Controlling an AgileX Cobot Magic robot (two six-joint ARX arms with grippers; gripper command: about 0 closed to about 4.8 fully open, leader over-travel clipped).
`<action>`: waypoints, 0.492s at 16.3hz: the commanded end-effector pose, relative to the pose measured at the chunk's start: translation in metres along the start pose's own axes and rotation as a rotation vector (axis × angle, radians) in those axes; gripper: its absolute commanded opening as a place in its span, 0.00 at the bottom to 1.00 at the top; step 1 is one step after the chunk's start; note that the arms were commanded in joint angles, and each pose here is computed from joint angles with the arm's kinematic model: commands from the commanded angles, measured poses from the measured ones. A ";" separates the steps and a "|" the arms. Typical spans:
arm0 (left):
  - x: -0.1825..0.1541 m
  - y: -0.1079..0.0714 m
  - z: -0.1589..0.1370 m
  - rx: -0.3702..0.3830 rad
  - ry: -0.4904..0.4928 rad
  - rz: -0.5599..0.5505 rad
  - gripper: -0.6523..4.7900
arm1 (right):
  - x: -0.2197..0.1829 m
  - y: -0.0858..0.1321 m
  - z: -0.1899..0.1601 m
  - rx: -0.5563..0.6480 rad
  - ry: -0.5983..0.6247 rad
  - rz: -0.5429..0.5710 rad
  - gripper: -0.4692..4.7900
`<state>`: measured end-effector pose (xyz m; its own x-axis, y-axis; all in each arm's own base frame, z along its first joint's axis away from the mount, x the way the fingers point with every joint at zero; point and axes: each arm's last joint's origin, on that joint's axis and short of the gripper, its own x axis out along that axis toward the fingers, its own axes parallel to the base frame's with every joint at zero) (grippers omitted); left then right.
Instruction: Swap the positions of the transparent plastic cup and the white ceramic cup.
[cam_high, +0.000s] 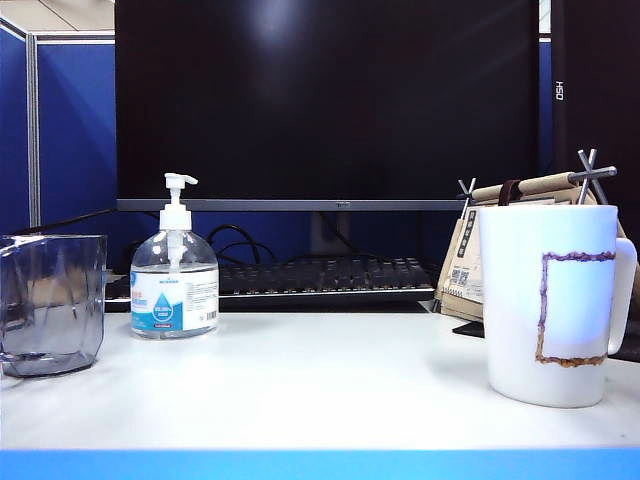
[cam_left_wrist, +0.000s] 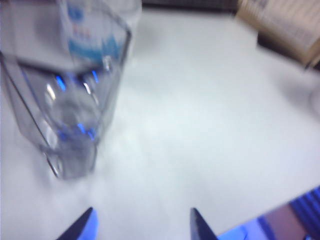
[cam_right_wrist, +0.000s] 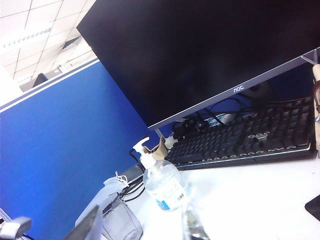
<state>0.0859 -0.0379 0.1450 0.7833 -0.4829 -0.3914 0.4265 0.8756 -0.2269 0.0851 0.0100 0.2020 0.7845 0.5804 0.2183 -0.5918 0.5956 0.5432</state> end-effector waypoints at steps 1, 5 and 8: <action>0.000 -0.005 0.001 -0.019 -0.031 0.088 0.57 | 0.000 0.002 0.002 -0.014 -0.011 0.013 0.48; 0.000 -0.007 0.000 -0.002 -0.028 0.103 0.57 | 0.000 0.002 0.002 -0.014 -0.011 0.013 0.48; 0.001 -0.006 0.000 0.010 -0.043 0.136 0.58 | 0.000 0.002 0.002 -0.014 -0.012 0.011 0.48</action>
<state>0.0832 -0.0439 0.1452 0.8435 -0.3684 -0.3908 0.3227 0.9293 -0.1797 0.0851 0.0100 0.2020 0.7848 0.5801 0.2180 -0.5914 0.5958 0.5435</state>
